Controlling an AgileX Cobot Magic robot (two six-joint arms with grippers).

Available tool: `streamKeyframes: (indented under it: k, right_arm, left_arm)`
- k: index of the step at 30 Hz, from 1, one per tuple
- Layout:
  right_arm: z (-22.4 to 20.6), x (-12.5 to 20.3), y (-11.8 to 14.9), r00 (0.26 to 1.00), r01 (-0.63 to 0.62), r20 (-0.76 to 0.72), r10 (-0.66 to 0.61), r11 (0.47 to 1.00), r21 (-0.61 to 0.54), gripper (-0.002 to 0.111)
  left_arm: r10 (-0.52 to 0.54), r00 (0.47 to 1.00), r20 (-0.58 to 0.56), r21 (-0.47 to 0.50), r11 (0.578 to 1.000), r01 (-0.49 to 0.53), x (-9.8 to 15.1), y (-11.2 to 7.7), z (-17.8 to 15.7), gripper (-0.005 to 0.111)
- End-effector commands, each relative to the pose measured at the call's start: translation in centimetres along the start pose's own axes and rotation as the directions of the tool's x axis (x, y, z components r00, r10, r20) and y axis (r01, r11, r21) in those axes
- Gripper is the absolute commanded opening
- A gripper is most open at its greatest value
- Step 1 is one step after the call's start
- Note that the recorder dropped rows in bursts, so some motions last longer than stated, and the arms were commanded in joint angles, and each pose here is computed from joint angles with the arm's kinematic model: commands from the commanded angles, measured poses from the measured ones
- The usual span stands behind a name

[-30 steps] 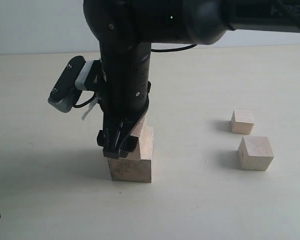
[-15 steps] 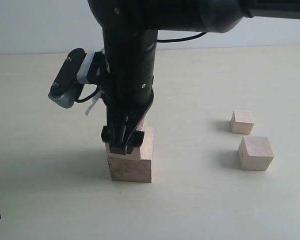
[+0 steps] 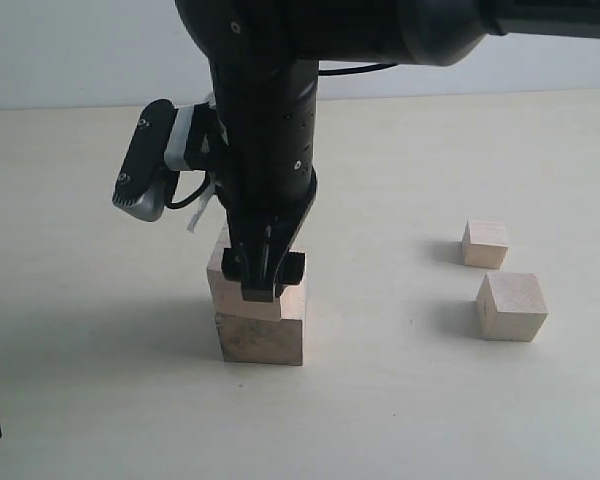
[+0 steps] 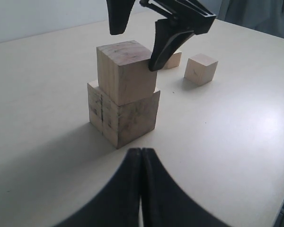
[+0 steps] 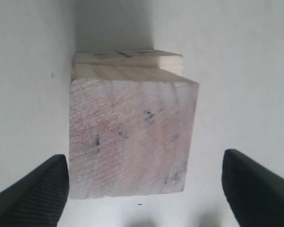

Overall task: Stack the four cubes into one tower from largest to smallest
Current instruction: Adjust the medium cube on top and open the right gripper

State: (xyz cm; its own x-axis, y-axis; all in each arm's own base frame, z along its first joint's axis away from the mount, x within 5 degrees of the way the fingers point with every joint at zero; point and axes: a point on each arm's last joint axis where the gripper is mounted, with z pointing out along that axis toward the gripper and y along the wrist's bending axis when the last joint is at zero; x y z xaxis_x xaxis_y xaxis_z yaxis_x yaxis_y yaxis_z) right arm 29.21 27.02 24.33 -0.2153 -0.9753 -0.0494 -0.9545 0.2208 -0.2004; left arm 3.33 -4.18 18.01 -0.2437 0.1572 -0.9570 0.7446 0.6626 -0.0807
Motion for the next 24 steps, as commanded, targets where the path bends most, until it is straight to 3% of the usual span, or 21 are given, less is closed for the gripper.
streamKeyframes:
  k: [1,11,24]
  right_arm:
    - [-0.42,0.00,-0.23,1.000,0.025,0.015,-0.026,0.999,0.032,0.082]
    - [-0.42,0.09,-0.42,0.999,0.045,0.003,-0.045,0.998,0.053,0.082]
    - [-0.41,-0.08,0.09,1.000,0.006,0.024,-0.006,1.000,-0.003,0.082]
  left_arm:
    - [-0.003,1.000,0.016,0.000,1.000,0.003,-0.11,-0.01,-0.05,0.000]
    - [-0.003,1.000,0.016,0.000,1.000,0.003,-0.11,-0.01,-0.05,0.000]
    - [-0.005,1.000,0.016,0.000,1.000,0.005,-0.11,-0.01,-0.05,0.000]
